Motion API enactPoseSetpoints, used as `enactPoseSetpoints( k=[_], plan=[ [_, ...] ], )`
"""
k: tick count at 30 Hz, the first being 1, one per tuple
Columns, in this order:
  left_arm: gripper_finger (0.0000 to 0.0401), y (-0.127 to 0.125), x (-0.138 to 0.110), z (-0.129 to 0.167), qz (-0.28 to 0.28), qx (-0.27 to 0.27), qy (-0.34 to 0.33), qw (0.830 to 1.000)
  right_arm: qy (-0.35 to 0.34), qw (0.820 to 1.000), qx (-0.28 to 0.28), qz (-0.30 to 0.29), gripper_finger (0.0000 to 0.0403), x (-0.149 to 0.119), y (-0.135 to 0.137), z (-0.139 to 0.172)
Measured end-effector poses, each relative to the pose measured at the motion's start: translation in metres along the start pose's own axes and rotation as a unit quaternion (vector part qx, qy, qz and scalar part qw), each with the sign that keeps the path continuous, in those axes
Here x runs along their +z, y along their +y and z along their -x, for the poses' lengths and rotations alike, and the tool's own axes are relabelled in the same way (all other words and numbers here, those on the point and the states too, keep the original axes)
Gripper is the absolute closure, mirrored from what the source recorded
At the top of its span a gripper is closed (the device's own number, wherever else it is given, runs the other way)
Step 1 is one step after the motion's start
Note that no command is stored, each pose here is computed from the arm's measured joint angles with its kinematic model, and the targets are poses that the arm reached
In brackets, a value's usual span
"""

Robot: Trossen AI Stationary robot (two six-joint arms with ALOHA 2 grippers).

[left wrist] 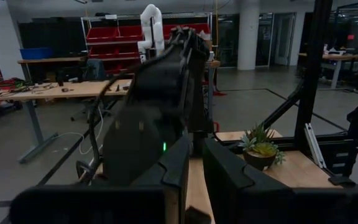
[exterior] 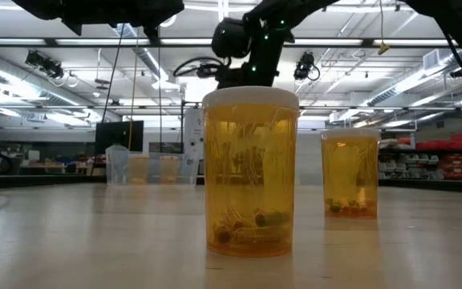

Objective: Pick and place medicine bottles into bin by pill shape (circle, oval)
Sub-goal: Put the small yellow pill bottle into the right transparent bin

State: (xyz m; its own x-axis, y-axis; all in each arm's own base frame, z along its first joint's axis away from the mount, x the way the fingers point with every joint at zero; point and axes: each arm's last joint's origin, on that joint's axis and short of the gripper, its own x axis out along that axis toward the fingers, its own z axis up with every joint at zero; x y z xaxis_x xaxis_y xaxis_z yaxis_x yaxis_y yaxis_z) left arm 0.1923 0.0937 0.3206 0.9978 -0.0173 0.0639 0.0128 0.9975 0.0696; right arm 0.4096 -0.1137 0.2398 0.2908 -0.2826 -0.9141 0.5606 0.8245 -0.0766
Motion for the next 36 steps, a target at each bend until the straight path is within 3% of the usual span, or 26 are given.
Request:
enactPoseSetpoints(
  k=[8,17,23,36],
  plan=[
    [0.0338,0.0,0.0,0.0,0.0,0.0,0.0,1.0,-0.047,0.999,0.011,-0.021,0.0283,0.001,-0.007,0.046],
    [0.0348,0.0,0.0,0.0,0.0,0.0,0.0,1.0,-0.05,0.998,-0.003,-0.042,0.0283,-0.008,-0.018,0.079],
    [0.0343,0.0,0.0,0.0,0.0,0.0,0.0,1.0,-0.035,0.998,-0.021,-0.044,0.0283,-0.014,-0.023,0.085],
    [0.0347,0.0,0.0,0.0,0.0,0.0,0.0,1.0,0.017,0.991,-0.086,-0.102,0.0283,-0.019,-0.063,0.076]
  ],
)
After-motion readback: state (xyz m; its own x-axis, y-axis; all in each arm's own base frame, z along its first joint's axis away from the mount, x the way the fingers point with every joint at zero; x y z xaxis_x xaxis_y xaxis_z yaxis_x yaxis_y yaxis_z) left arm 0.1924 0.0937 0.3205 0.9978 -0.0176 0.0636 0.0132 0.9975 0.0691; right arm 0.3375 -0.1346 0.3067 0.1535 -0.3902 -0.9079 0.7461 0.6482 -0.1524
